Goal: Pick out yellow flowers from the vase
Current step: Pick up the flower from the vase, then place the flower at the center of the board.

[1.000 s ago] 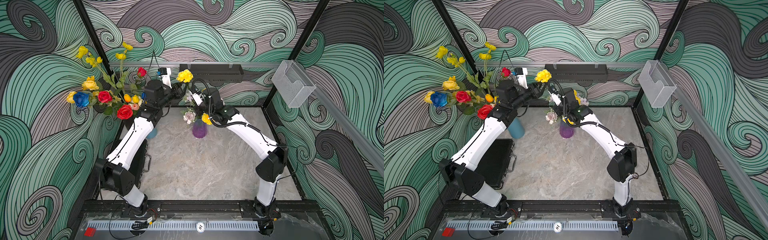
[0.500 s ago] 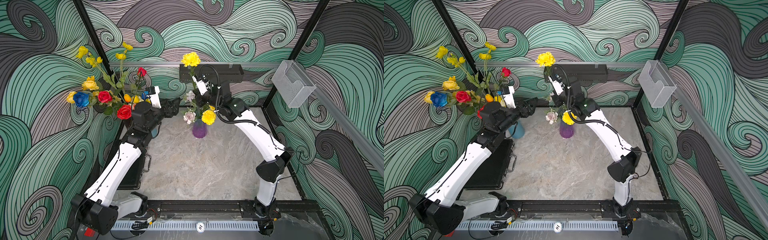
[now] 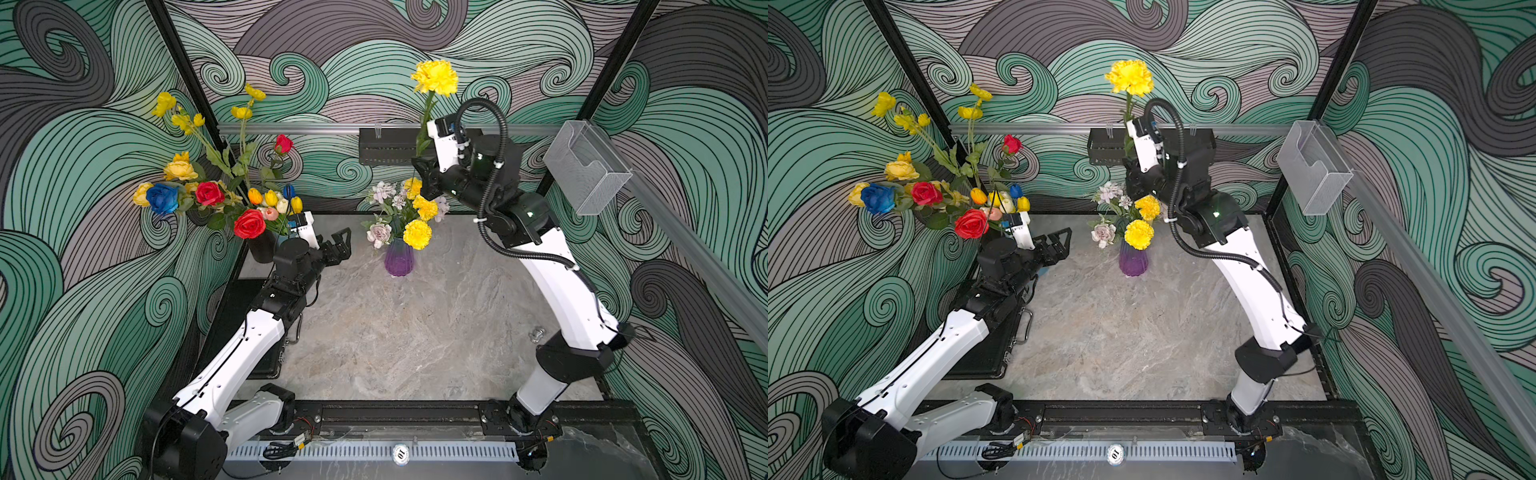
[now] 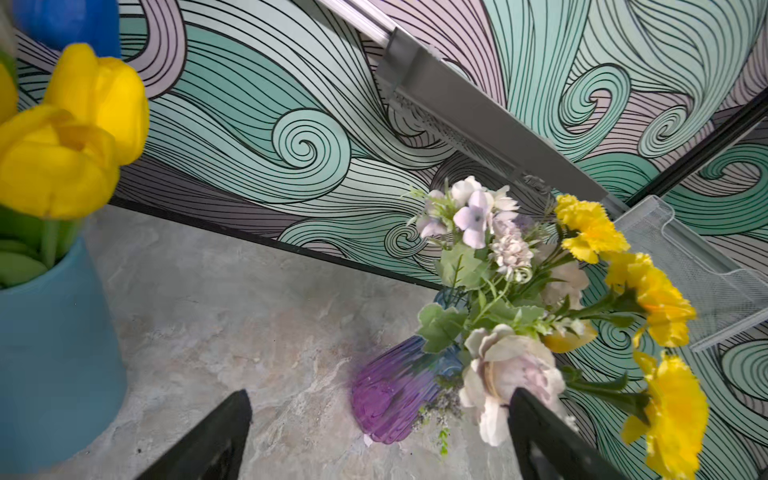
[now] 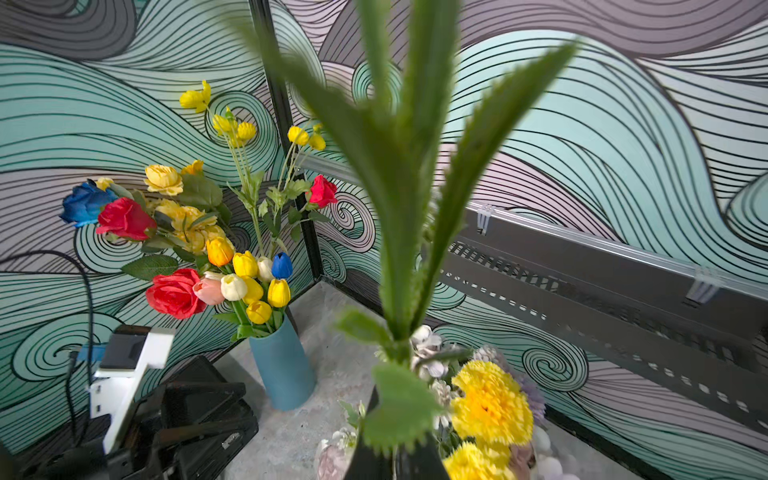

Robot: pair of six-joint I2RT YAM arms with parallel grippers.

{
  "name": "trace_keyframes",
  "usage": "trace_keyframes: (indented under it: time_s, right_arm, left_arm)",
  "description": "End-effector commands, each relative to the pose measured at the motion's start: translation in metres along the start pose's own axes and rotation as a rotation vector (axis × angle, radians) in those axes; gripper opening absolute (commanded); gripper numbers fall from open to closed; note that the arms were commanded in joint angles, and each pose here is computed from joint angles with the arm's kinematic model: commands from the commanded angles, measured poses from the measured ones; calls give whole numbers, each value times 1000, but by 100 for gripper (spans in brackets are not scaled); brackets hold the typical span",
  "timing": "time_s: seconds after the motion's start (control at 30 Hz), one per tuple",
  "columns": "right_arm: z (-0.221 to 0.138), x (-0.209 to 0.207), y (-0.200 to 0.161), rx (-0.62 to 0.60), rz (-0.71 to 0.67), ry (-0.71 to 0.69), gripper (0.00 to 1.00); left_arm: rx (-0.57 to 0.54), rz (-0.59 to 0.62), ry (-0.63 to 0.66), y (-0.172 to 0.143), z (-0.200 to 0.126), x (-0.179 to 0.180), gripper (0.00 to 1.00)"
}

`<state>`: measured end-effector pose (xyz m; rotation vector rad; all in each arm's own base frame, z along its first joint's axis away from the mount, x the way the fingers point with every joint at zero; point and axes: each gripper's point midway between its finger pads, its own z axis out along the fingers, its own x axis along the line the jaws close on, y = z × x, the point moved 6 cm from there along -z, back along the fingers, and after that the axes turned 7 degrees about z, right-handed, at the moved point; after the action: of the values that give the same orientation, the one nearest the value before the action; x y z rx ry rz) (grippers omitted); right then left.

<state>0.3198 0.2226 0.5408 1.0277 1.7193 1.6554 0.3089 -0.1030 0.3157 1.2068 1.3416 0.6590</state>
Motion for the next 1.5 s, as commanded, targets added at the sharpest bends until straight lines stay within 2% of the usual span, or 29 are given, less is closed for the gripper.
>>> trace_keyframes:
  time_s: [0.0,0.2,0.37,0.73,0.87,1.13,1.27,1.47]
  right_arm:
    - [-38,-15,2,-22,72,-74,0]
    - [-102,-52,-31,13,159,-252,0]
    - [-131,-76,-80,139,230,-391,0]
    - [-134,-114,-198,526,394,-600,0]
    - [-129,-138,-230,685,394,-738,0]
    - [-120,-170,-292,854,598,-821,0]
    - [-125,-180,-317,920,653,-873,0]
    - [-134,-203,-352,958,764,-941,0]
  left_arm:
    - [-43,-9,42,0,-10,5,96]
    - [10,21,90,-32,-15,19,97]
    - [64,56,75,-54,-11,18,97]
    - [106,185,65,-71,-9,11,98]
    - [108,210,81,-75,-10,15,98]
    - [112,216,86,-77,-13,16,98]
    - [116,219,88,-79,-13,17,98]
    - [115,216,89,-79,-13,17,98]
